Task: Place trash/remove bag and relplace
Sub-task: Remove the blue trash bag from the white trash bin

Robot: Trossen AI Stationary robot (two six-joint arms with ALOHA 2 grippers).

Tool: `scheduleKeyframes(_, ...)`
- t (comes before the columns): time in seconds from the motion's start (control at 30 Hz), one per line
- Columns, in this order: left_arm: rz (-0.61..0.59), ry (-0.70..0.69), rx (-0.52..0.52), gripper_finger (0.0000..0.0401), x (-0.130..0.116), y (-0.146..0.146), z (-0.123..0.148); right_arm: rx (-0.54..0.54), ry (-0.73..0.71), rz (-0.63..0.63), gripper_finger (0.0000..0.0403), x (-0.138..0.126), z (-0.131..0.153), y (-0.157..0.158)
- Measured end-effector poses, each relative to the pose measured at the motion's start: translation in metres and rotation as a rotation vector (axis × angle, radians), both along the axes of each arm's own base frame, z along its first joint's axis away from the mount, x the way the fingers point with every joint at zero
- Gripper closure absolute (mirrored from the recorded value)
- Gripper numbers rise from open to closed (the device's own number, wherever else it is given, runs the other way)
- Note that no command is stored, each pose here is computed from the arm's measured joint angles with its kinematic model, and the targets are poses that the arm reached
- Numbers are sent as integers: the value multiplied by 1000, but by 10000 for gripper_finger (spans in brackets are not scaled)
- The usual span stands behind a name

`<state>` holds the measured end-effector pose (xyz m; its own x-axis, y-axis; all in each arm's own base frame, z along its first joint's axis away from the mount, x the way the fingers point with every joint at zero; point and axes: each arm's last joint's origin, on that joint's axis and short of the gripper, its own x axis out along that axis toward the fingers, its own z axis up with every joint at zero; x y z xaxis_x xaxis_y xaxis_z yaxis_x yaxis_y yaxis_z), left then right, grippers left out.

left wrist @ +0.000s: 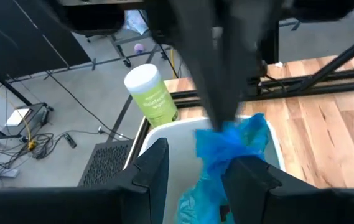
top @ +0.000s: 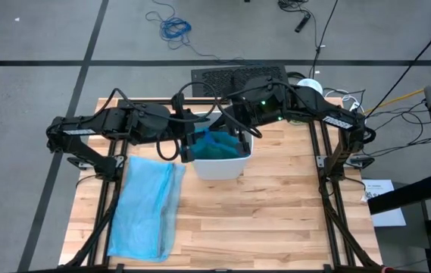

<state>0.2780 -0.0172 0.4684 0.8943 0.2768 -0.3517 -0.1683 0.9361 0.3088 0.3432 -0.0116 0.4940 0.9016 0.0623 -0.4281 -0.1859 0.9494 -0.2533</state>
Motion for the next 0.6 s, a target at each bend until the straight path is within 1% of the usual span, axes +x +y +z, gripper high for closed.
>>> scheduleKeyframes(0.23,8,-8,2,267,2,3,0,-2,-17,14,403,1,1,5)
scheduleKeyframes(0.3,14,-11,4,276,5,4,-1,6,-16,10,403,1,1,5)
scheduleKeyframes(0.4,31,0,21,315,8,6,-3,29,-18,-2,402,1,2,5)
scheduleKeyframes(0.5,31,2,49,378,10,8,-3,31,-20,-10,391,1,2,5)
scheduleKeyframes(0.53,26,1,52,389,10,8,-3,29,-20,-14,383,1,2,4)
scheduleKeyframes(0.6,21,-4,52,394,11,8,-2,16,-20,-36,363,1,2,4)
